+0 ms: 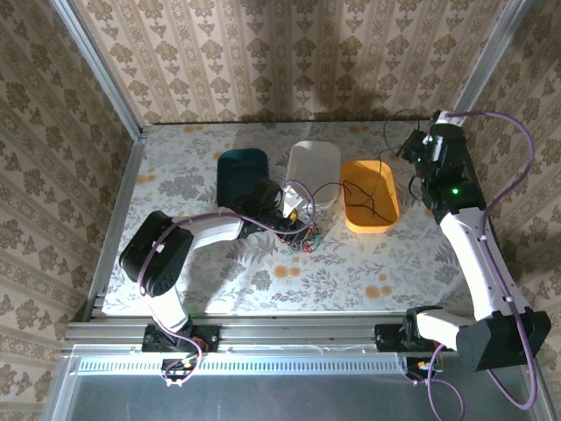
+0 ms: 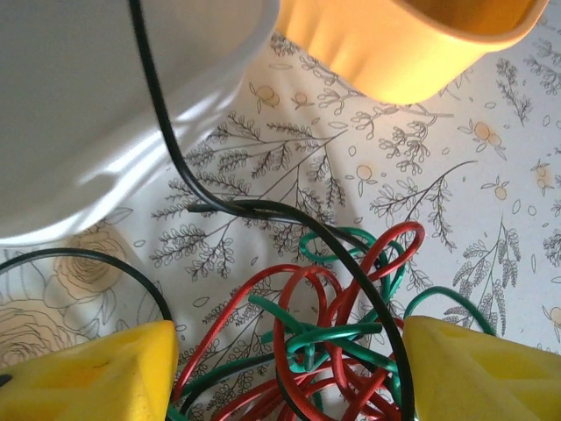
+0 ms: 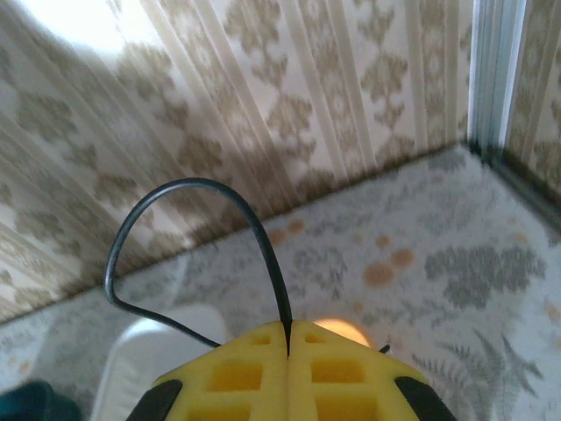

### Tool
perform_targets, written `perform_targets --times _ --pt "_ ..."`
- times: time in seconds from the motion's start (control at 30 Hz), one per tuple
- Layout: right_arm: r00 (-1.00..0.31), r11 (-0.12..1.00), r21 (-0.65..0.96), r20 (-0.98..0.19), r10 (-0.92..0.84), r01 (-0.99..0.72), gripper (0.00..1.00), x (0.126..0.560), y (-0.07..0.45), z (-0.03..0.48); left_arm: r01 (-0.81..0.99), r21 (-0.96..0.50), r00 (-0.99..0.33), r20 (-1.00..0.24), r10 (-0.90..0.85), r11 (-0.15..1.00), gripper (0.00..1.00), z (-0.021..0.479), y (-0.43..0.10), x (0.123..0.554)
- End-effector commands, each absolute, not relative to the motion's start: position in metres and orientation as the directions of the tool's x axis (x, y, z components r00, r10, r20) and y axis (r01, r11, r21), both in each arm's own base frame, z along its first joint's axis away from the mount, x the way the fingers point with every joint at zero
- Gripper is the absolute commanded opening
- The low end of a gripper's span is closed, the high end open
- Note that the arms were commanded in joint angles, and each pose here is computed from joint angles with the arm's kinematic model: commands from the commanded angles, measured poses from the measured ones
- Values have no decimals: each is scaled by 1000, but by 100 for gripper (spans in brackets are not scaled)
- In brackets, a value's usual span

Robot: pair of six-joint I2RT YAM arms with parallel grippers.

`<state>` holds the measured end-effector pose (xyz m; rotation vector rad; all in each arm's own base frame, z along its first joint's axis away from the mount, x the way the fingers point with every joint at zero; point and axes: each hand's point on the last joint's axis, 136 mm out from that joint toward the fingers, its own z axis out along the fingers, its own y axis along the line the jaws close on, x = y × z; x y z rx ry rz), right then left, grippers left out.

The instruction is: Untangle the cables

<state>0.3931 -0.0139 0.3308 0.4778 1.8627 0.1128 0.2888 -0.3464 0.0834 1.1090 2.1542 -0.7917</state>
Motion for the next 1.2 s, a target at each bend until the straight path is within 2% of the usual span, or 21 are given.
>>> perform_targets --times 0.0,0.33,0.8,0.87,0.9,1.0,1.17 --pt "-353 898 321 -837 417 300 2 393 -9 287 843 -230 -476 -740 476 485 70 96 -346 291" --pt "-586 875 237 -665 463 421 1 377 1 184 845 -229 -473 -741 477 482 70 97 -349 292" --pt "-687 807 104 -469 556 581 3 370 13 87 850 -219 -458 -756 467 479 70 111 -349 293" --pt "-692 806 102 -458 558 583 6 372 15 83 851 -220 -457 -757 466 478 70 111 -349 293" --pt "-697 801 83 -446 561 592 11 367 13 81 851 -219 -456 -759 464 478 70 112 -349 293" --pt "-682 801 114 -465 565 587 32 370 16 90 851 -219 -456 -760 464 478 70 112 -349 293" --pt "-643 831 174 -557 526 528 42 380 20 128 852 -217 -453 -762 463 476 70 113 -349 293"
